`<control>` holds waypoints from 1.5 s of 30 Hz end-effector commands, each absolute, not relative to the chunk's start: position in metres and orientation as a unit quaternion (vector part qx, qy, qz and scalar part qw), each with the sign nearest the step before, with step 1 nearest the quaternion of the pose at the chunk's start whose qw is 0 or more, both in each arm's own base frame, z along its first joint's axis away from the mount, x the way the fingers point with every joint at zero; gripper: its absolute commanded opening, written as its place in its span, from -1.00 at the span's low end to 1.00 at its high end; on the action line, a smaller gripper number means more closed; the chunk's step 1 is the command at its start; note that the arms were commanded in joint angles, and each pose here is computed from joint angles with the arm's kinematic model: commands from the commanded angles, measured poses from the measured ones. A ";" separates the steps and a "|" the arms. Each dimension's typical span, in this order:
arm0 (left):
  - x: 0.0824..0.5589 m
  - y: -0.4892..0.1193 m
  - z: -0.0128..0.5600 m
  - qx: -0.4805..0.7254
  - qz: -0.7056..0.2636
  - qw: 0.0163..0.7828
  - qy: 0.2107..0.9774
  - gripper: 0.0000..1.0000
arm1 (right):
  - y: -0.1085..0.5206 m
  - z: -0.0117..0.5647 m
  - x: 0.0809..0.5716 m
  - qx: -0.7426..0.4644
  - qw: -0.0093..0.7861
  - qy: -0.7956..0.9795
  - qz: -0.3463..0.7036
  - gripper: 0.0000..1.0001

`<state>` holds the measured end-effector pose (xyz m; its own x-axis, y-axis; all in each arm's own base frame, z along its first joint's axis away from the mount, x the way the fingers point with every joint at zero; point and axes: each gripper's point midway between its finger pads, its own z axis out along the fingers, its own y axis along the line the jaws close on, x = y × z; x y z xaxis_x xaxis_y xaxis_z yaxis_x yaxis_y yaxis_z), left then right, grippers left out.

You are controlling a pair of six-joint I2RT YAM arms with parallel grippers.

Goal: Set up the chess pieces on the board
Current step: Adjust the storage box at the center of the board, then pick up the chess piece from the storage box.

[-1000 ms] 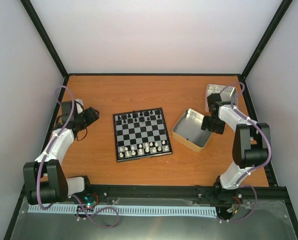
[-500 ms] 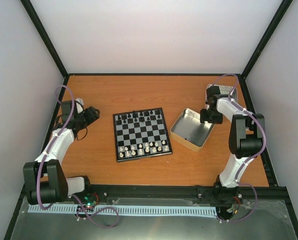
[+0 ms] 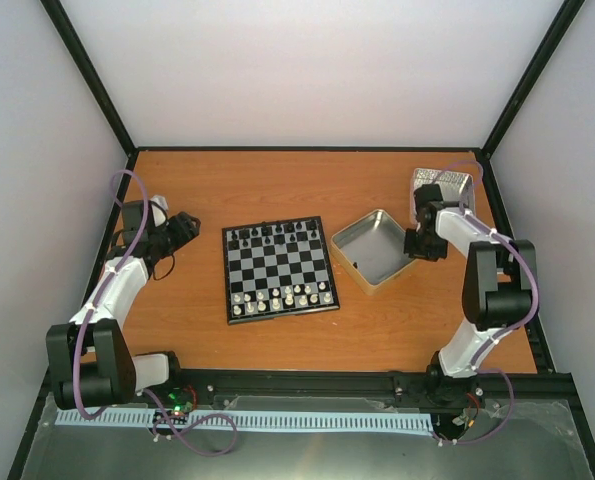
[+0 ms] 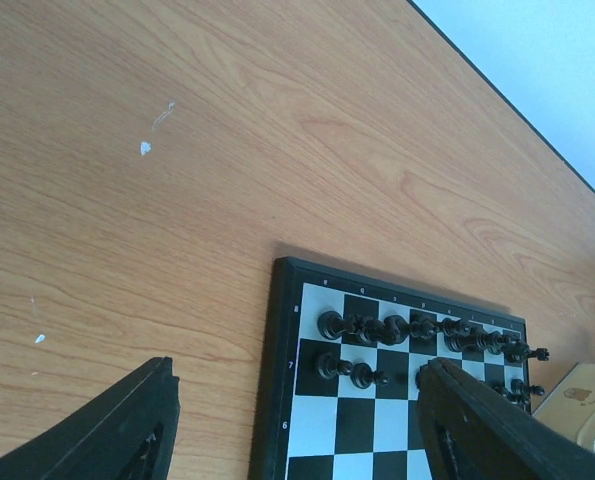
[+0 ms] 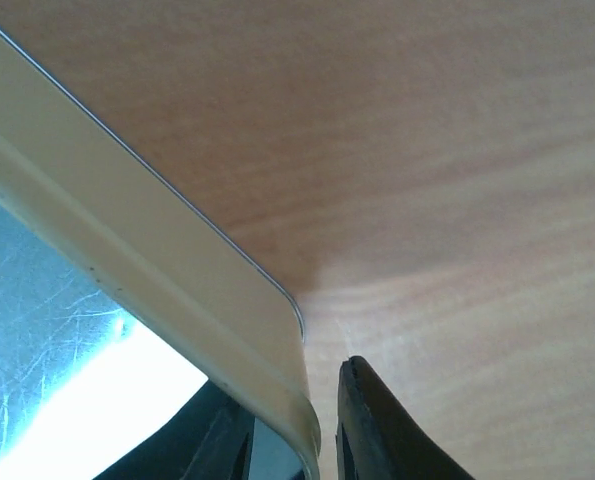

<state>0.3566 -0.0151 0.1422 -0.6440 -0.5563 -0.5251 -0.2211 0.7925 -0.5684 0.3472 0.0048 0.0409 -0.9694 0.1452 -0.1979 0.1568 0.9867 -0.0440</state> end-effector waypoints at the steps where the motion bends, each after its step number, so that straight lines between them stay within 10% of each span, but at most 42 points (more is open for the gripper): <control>1: 0.368 -0.017 0.160 -0.205 -0.242 0.384 0.867 0.33 | -0.013 0.048 0.325 0.177 0.109 0.976 -0.067 -0.50; 11: 0.368 -0.019 0.154 -0.210 -0.248 0.375 0.868 0.34 | -0.004 0.040 0.262 0.351 0.095 0.931 -0.018 -0.80; 16: 0.368 -0.019 0.153 -0.212 -0.250 0.369 0.870 0.33 | 0.007 0.045 0.258 0.390 0.101 0.915 0.026 -0.24; 24: 0.371 -0.019 0.154 -0.219 -0.251 0.365 0.869 0.33 | -0.007 0.103 0.282 0.350 0.166 0.922 0.001 0.06; 37: 0.370 -0.020 0.153 -0.220 -0.246 0.364 0.871 0.33 | 0.103 0.112 0.329 0.097 0.155 0.969 0.168 -0.42; 45: 0.368 -0.021 0.150 -0.218 -0.248 0.360 0.872 0.33 | 0.147 0.070 0.319 0.032 0.082 0.985 0.151 -0.38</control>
<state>0.3618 -0.0204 0.1371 -0.6595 -0.5661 -0.4945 -0.2261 0.7768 -0.5878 0.3205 0.1280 0.0793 -0.9712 0.1562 -0.1798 0.0969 0.9488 0.3007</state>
